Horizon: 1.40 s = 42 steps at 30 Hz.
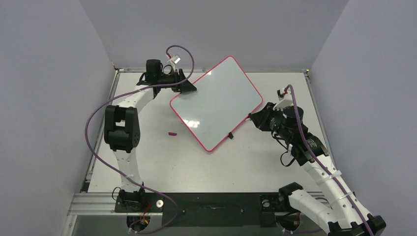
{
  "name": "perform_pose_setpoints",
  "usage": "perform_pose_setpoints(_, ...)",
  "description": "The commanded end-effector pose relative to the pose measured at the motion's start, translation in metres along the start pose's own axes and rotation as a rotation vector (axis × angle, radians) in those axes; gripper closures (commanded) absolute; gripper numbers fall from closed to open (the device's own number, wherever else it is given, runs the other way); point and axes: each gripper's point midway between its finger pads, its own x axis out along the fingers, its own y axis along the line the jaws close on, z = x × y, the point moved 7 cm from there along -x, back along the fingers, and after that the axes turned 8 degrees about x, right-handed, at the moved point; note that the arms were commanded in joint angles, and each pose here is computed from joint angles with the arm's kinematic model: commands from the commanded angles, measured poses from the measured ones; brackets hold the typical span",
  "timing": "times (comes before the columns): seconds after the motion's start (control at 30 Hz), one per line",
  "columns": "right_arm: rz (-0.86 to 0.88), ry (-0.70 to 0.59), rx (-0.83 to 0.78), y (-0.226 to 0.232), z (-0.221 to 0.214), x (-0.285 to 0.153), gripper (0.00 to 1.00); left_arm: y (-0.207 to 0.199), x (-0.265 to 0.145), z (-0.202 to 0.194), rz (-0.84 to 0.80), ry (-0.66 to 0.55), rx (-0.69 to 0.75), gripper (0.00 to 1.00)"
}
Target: Write a sentence on the whiteboard
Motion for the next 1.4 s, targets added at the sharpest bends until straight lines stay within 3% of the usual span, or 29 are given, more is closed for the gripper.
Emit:
perform_pose_setpoints(0.0, 0.024, -0.021, -0.018, 0.003, 0.004, -0.001, 1.0, -0.006, 0.007, 0.01, -0.029, 0.018, 0.043, 0.57)
perform_pose_setpoints(0.1, 0.025, -0.018, -0.019, 0.003, 0.004, -0.001, 1.0, -0.006, 0.012, 0.009, -0.022, 0.037, 0.043, 0.61)
perform_pose_setpoints(0.27, 0.039, -0.009, -0.024, 0.004, 0.002, 0.001, 1.0, -0.008, 0.021, 0.012, -0.016, 0.064, 0.064, 0.89)
perform_pose_setpoints(0.43, 0.109, -0.014, -0.031, 0.012, 0.004, 0.005, 1.0, -0.013, 0.03, 0.018, -0.026, 0.09, 0.09, 0.99)
perform_pose_setpoints(0.67, 0.241, -0.081, -0.037, 0.025, 0.005, 0.022, 1.0, -0.018, 0.049, 0.019, -0.042, 0.127, 0.113, 1.0)
perform_pose_setpoints(0.9, 0.401, -0.256, -0.143, 0.064, -0.005, 0.055, 1.0, -0.014, 0.057, 0.011, -0.043, 0.158, 0.118, 1.0)
perform_pose_setpoints(1.13, 0.552, -0.218, -0.142, 0.104, -0.01, 0.11, 1.0, -0.01, 0.058, 0.004, -0.028, 0.176, 0.115, 1.0)
perform_pose_setpoints(1.37, 0.595, -0.203, -0.142, 0.134, -0.009, 0.147, 1.0, -0.013, 0.055, 0.008, 0.008, 0.154, 0.117, 1.0)
